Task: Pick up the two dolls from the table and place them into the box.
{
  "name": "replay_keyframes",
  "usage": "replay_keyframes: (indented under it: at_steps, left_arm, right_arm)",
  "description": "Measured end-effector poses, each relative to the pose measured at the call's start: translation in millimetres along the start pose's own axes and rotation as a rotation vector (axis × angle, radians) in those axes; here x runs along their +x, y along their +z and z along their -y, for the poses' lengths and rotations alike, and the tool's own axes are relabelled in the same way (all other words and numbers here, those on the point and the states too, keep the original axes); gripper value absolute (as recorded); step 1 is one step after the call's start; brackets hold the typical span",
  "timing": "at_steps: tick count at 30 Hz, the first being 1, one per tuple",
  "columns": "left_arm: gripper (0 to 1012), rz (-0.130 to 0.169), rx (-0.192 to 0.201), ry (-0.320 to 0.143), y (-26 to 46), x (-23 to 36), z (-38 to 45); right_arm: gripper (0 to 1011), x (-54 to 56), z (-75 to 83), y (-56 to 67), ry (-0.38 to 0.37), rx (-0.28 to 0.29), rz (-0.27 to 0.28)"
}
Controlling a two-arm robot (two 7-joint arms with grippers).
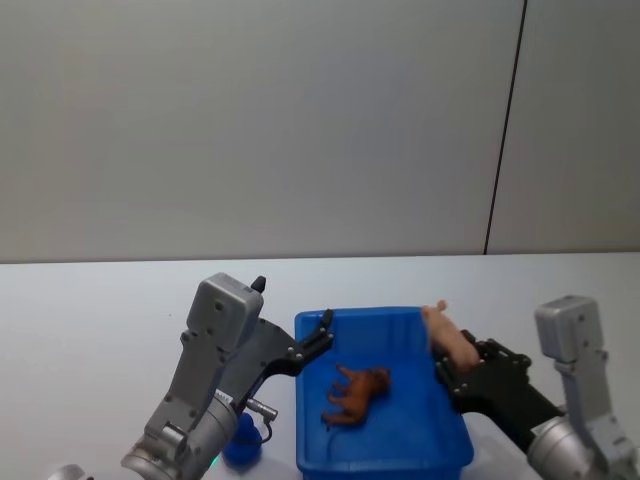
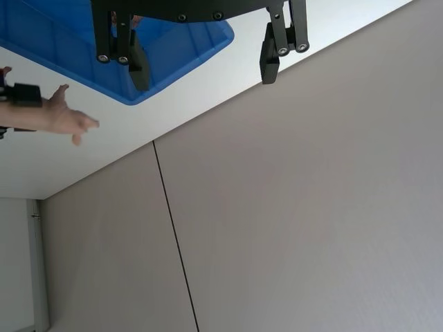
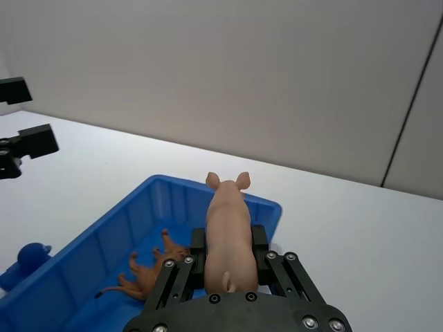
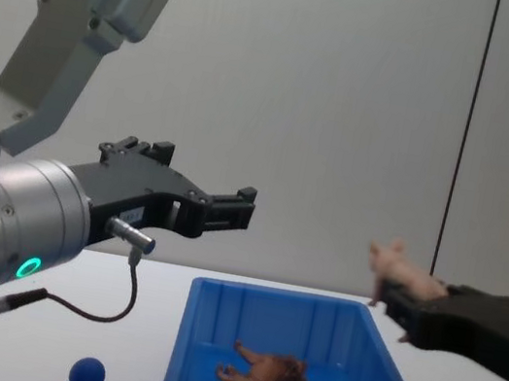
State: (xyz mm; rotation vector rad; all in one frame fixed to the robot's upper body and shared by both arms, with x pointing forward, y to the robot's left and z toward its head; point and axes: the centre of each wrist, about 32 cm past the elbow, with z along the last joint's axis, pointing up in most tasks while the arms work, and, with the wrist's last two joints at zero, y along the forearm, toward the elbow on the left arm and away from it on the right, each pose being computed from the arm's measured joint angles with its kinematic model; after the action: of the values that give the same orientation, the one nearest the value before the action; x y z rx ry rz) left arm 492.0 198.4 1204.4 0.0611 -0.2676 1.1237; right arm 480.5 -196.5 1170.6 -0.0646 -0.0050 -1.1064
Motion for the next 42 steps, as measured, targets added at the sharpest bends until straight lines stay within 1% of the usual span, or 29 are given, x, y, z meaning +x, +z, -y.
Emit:
replay_keyframes:
  at_steps: [7,9,11,12,13,17,18,19,20,23,24,27,28,33,37,42]
  left_arm:
    - [1001,0.0,0.0,0.0,0.0,0.0,0.0]
    - [1001,0.0,0.0,0.0,0.0,0.0,0.0]
    - [1001,0.0,0.0,0.0,0.0,0.0,0.0]
    - [1001,0.0,0.0,0.0,0.0,0.0,0.0]
    - [1001,0.0,0.0,0.0,0.0,0.0,0.0]
    - [1001,0.0,0.0,0.0,0.0,0.0,0.0]
    - [1001,0.0,0.0,0.0,0.0,0.0,0.0]
    - [1001,0.0,0.0,0.0,0.0,0.0,0.0]
    - [1001,0.0,0.0,0.0,0.0,0.0,0.0]
    - [1001,0.0,0.0,0.0,0.0,0.0,0.0]
    - [1001,0.0,0.0,0.0,0.0,0.0,0.0]
    - [1001,0.0,0.0,0.0,0.0,0.0,0.0]
    - [1001,0.0,0.0,0.0,0.0,0.0,0.0]
    - [1001,0.0,0.0,0.0,0.0,0.0,0.0]
    - [1001,0.0,0.0,0.0,0.0,0.0,0.0]
    - [1001,0.0,0.0,0.0,0.0,0.0,0.0]
  right_arm:
    - [381,-6.7,-12.3,-3.2,0.045,-0.016,0.002]
    - [446,-8.1,-15.5,-4.2,0.055,-0.022,0.004]
    - [490,-8.9,-17.5,-4.9,0.059,-0.027,0.004]
    - [551,-9.4,-19.1,-5.6,0.061,-0.031,0.005]
    - [551,-9.8,-20.1,-6.1,0.063,-0.034,0.005]
    - [710,-10.3,-22.7,-7.5,0.063,-0.042,0.005]
    - [710,-10.3,-23.2,-7.8,0.061,-0.043,0.005]
    - [735,-10.2,-23.4,-8.0,0.06,-0.044,0.005]
    - [791,-10.1,-23.9,-8.4,0.056,-0.046,0.005]
    - [862,-9.4,-24.0,-9.1,0.039,-0.048,0.005]
    - [915,-8.9,-23.9,-9.2,0.028,-0.048,0.006]
    - [961,-7.3,-22.3,-10.3,0.003,-0.049,0.006]
    - [1001,-6.9,-21.6,-10.5,-0.006,-0.048,0.007]
    - [1001,-4.0,-16.3,-11.2,-0.054,-0.043,0.007]
    - [1001,-1.2,-9.1,-12.1,-0.113,-0.038,0.004]
    - [1001,1.3,-1.1,-13.3,-0.163,-0.036,-0.001]
